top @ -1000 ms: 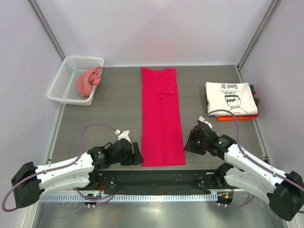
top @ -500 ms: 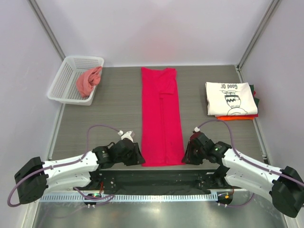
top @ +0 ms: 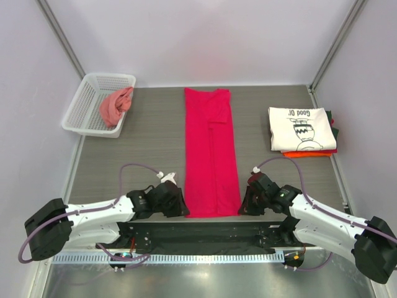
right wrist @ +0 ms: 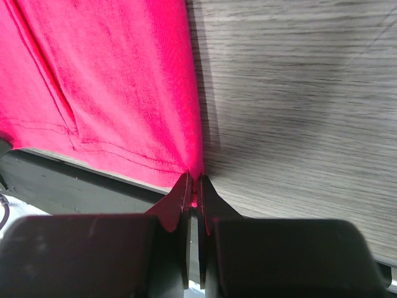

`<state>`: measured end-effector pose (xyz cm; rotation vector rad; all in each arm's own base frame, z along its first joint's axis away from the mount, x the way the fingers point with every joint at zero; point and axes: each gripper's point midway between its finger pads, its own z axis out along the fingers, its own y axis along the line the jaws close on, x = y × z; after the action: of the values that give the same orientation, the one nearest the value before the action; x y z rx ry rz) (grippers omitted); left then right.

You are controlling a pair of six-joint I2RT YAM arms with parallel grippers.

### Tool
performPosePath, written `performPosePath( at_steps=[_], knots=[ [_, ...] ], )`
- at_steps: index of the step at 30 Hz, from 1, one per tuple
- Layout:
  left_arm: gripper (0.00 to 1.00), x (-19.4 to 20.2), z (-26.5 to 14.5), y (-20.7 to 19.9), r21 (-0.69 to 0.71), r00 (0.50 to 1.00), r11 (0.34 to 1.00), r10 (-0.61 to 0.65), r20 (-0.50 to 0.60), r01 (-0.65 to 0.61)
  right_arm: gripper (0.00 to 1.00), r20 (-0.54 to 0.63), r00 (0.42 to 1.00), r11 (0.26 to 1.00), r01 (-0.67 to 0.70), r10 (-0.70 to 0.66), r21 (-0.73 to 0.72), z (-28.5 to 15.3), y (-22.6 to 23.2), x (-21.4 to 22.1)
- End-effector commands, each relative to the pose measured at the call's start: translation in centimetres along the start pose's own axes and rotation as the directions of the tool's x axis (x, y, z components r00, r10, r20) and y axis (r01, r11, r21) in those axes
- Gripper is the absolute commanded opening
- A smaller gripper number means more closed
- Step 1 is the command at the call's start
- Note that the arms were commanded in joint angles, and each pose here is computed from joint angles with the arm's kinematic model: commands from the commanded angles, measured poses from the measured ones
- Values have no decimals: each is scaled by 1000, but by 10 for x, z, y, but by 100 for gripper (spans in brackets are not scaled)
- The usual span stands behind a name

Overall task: Fold and stack the t-shirts
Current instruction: Fold the tshirt

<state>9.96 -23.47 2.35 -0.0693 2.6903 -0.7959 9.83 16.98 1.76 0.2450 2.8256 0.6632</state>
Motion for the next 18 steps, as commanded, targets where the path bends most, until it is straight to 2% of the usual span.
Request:
performPosePath(
  at_steps=[1, 3, 4, 9, 13, 18],
  knots=[
    [28, -3, 6, -8, 34, 1000, 999, -6, 4, 6, 4, -13, 1000, 999, 15, -16, -31, -2, 5, 4],
    [15, 0, 5, -16, 68, 1000, 998, -5, -19, 6, 1, -10, 1000, 999, 17, -17, -41, -4, 7, 3],
    [0, 0, 3, -20, 82, 1000, 997, -5, -19, 7, 1, -9, 1000, 999, 17, -18, -43, -6, 9, 2],
    [0, -16, -16, -45, 165, 1000, 986, -3, 15, 0, 1, 116, 992, 997, 59, -53, -51, -31, 28, -28],
    [0, -45, -32, -66, 253, 999, 967, -30, 34, 21, 1, 287, 954, 996, 93, -86, -9, -59, 51, -75],
    [0, -102, -42, -74, 252, 996, 967, -45, 76, 25, 1, 331, 933, 990, 122, -141, 76, -62, 71, -115]
  ],
)
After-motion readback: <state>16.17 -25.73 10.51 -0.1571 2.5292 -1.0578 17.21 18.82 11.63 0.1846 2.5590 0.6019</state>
